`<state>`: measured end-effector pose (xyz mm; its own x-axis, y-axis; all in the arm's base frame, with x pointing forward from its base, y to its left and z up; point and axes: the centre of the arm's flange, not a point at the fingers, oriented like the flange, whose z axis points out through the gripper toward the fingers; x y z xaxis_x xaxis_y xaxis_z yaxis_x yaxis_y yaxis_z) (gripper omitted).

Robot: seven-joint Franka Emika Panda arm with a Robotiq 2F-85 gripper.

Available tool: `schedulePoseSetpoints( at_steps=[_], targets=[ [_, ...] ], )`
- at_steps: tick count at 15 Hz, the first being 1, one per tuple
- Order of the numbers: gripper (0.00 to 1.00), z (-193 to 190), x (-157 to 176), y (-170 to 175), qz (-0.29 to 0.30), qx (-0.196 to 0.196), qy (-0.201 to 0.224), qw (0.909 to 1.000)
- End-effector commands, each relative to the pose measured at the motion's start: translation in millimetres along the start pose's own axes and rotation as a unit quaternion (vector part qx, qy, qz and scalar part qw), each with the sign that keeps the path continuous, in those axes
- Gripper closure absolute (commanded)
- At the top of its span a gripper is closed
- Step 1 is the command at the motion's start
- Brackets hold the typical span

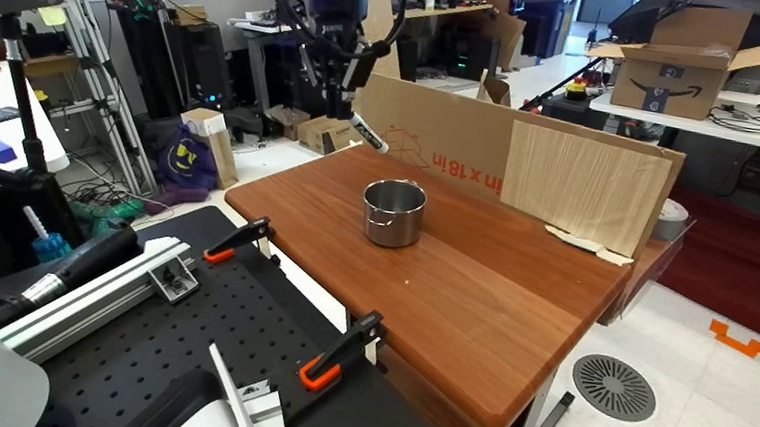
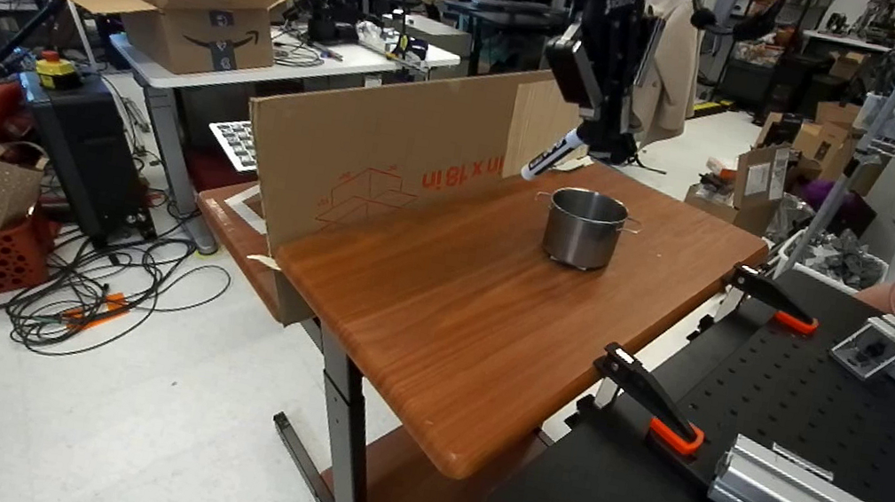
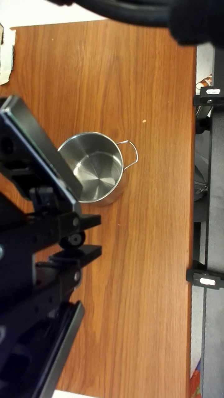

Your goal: Take the black marker out of the pot and place it on the left side of the table

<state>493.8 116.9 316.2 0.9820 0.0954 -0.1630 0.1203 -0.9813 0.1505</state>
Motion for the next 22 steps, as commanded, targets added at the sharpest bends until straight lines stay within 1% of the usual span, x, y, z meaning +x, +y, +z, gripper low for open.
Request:
schedulePoseSetpoints(
  at_steps=[1, 6, 12, 18, 22],
  targets=[
    [0.95, -0.5, 4.9, -24.6, -0.009, -0.024, 0.017, 0.9995],
    [0.95, 11.2, 20.9, -60.5, -0.038, -0.034, 0.018, 0.9985],
    [0.95, 39.8, 50.9, -87.9, -0.056, -0.01, 0.032, 0.9979],
    [0.95, 74.5, 67.5, -106.4, -0.047, 0.013, 0.064, 0.9967],
    [0.95, 101.6, 70.7, -118.5, -0.053, 0.023, 0.053, 0.9969]
  ],
)
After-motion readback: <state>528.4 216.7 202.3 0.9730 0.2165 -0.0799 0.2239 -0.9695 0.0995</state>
